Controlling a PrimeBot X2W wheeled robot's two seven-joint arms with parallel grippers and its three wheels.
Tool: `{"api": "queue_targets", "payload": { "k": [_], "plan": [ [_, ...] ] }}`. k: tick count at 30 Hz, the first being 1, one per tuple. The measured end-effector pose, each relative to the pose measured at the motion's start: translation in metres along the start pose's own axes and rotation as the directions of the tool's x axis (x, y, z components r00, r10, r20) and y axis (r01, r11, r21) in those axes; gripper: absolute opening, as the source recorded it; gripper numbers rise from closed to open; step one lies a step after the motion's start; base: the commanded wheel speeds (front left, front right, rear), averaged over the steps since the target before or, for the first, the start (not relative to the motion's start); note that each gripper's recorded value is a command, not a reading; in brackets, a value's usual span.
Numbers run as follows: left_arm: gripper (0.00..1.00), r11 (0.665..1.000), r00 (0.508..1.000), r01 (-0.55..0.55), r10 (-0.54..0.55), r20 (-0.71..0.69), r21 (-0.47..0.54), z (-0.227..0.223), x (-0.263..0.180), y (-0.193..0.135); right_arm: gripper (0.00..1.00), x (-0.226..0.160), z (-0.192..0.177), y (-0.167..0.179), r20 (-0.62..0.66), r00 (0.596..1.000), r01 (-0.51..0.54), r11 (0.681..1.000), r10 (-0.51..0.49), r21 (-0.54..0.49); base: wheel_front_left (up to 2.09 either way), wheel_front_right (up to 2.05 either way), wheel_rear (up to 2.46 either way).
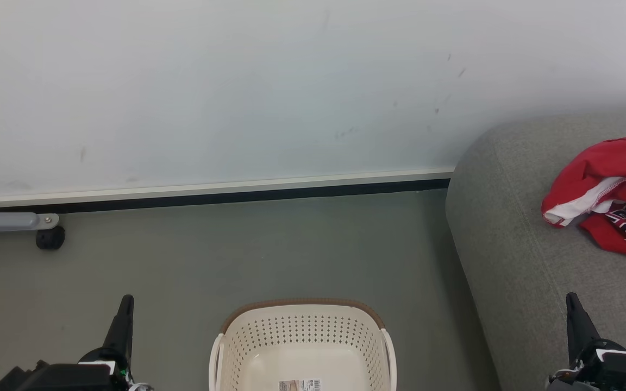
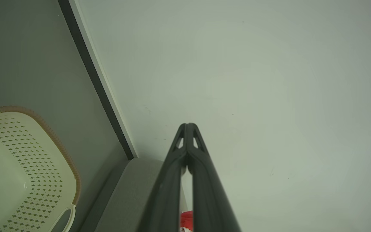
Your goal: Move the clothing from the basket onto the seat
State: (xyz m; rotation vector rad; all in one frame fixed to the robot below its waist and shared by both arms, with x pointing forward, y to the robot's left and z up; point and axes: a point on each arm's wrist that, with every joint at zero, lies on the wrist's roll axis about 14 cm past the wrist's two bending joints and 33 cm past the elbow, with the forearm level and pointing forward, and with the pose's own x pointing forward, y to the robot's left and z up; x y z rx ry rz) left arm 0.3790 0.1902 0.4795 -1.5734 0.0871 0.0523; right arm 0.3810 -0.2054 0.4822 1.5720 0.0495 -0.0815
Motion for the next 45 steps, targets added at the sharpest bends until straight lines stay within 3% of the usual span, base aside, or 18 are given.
{"api": "queue_targets", "payload": {
  "k": [45],
  "plan": [
    [0.00, 1.000, 1.000, -0.003, 0.003, 0.000, -0.002, 0.0000, -0.0001, 0.0009, 0.00, 0.0000, -0.0001, 0.0001, 0.000, 1.000, 0.000, 1.000, 0.000, 0.000, 0.00, 0.00, 0.00]
  ]
}}
